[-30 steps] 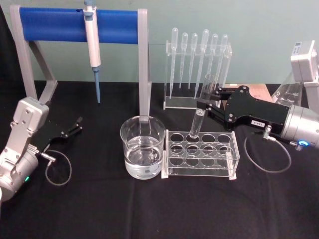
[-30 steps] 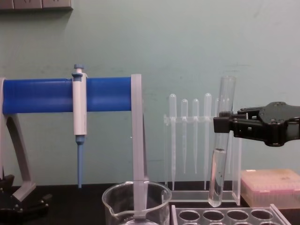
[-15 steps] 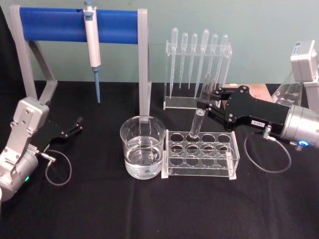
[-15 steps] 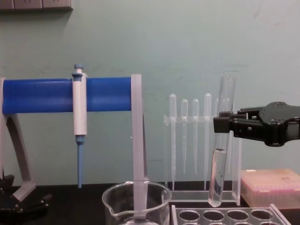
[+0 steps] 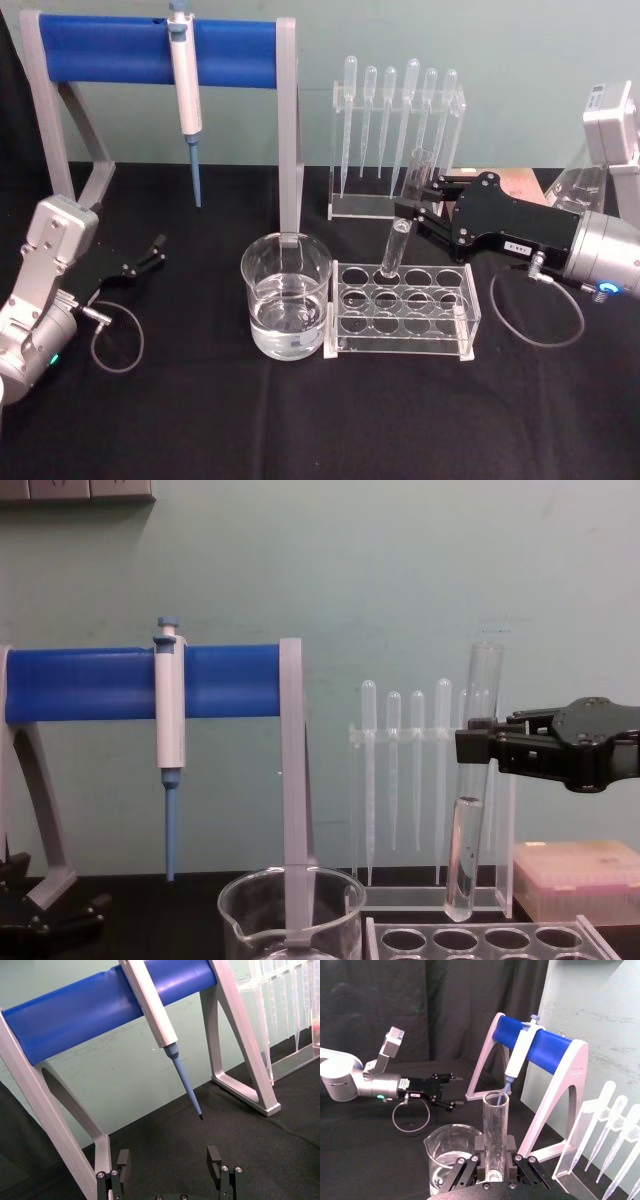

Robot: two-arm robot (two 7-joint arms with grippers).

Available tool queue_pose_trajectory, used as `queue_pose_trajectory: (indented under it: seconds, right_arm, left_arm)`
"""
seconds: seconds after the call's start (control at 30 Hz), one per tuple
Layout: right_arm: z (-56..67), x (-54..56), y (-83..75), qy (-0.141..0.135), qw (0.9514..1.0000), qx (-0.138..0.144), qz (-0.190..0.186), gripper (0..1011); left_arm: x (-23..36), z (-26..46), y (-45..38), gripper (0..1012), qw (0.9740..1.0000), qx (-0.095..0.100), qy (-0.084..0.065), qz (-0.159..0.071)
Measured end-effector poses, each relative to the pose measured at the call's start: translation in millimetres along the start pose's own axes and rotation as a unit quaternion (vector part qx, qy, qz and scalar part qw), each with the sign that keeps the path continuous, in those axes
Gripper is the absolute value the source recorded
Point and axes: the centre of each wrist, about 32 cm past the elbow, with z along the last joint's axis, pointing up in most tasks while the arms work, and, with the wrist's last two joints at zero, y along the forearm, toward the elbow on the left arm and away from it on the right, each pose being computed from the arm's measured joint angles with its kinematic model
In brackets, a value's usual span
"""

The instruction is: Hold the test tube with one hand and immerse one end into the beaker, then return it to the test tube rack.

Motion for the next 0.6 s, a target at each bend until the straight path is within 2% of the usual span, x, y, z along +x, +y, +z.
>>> queue_pose_trajectory:
  seconds: [0.2,0.4,0.6]
  right_arm:
    - [1.2,0.6,0.5,-0.002,1.0000,0.002,0.001,225]
    - [16.0,8.5,7.4,-0.016,0.9997,0.015,0.006,225]
    - [30.9,19.9,23.8,-0.023,0.9992,0.026,0.021,226]
  left_arm:
    - [0.0,0.0,0.0,1000,1.0000,0.000,0.000,0.000]
    - [0.0,0.0,0.0,1000,1.0000,0.000,0.000,0.000]
    - [0.0,0.0,0.0,1000,1.0000,0.000,0.000,0.000]
